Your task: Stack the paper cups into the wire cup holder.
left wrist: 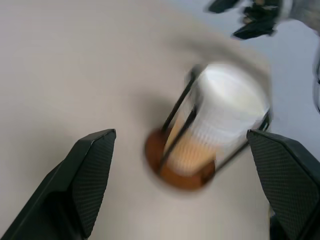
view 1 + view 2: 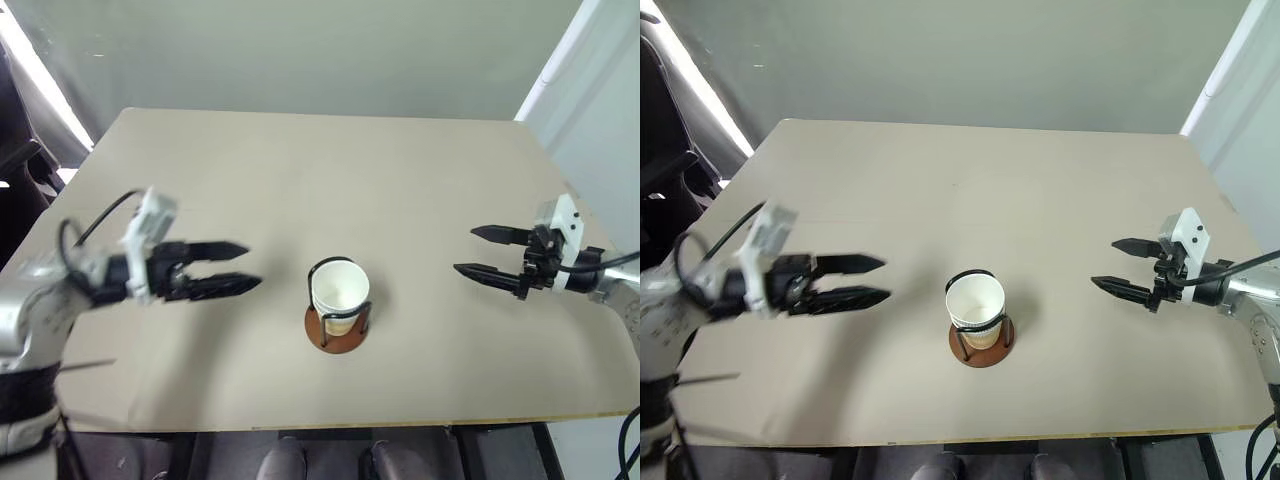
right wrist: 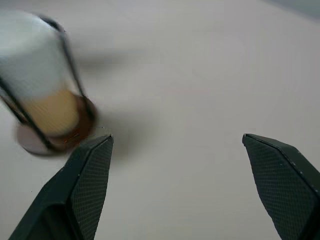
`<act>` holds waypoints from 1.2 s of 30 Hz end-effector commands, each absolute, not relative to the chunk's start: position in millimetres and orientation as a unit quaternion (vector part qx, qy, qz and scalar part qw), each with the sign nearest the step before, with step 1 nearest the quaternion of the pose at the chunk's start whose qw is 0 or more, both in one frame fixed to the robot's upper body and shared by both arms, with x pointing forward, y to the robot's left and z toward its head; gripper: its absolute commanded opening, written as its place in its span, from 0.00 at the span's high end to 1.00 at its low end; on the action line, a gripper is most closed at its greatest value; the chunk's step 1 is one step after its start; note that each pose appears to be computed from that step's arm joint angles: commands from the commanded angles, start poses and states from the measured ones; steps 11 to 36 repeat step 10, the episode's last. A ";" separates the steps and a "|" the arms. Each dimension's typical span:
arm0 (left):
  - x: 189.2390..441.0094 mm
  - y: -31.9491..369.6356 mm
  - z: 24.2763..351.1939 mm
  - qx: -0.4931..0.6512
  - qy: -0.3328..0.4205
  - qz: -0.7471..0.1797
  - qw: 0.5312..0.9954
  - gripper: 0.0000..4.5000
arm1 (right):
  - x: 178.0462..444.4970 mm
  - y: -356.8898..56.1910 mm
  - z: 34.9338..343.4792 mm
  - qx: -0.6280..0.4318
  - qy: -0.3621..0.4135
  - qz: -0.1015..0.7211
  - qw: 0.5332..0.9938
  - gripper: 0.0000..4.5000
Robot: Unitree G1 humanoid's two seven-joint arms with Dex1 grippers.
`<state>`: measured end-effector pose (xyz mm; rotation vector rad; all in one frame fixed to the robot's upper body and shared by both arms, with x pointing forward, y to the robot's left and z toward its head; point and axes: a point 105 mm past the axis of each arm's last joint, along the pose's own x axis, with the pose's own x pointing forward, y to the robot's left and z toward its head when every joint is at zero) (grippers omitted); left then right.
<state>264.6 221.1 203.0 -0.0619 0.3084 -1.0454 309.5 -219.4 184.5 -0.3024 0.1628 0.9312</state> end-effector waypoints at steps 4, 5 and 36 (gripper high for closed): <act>215.5 228.3 203.9 -0.075 0.154 -0.524 0.834 0.01 | 303.5 -214.7 196.4 -0.173 0.064 0.510 0.840 0.07; 211.8 227.8 204.0 -0.076 0.156 -0.525 0.833 0.01 | 300.3 -209.3 199.8 -0.175 0.060 0.527 0.830 0.07; 199.1 229.7 205.0 -0.081 0.170 -0.523 0.831 0.01 | 285.2 -192.4 205.9 -0.183 0.059 0.582 0.790 0.07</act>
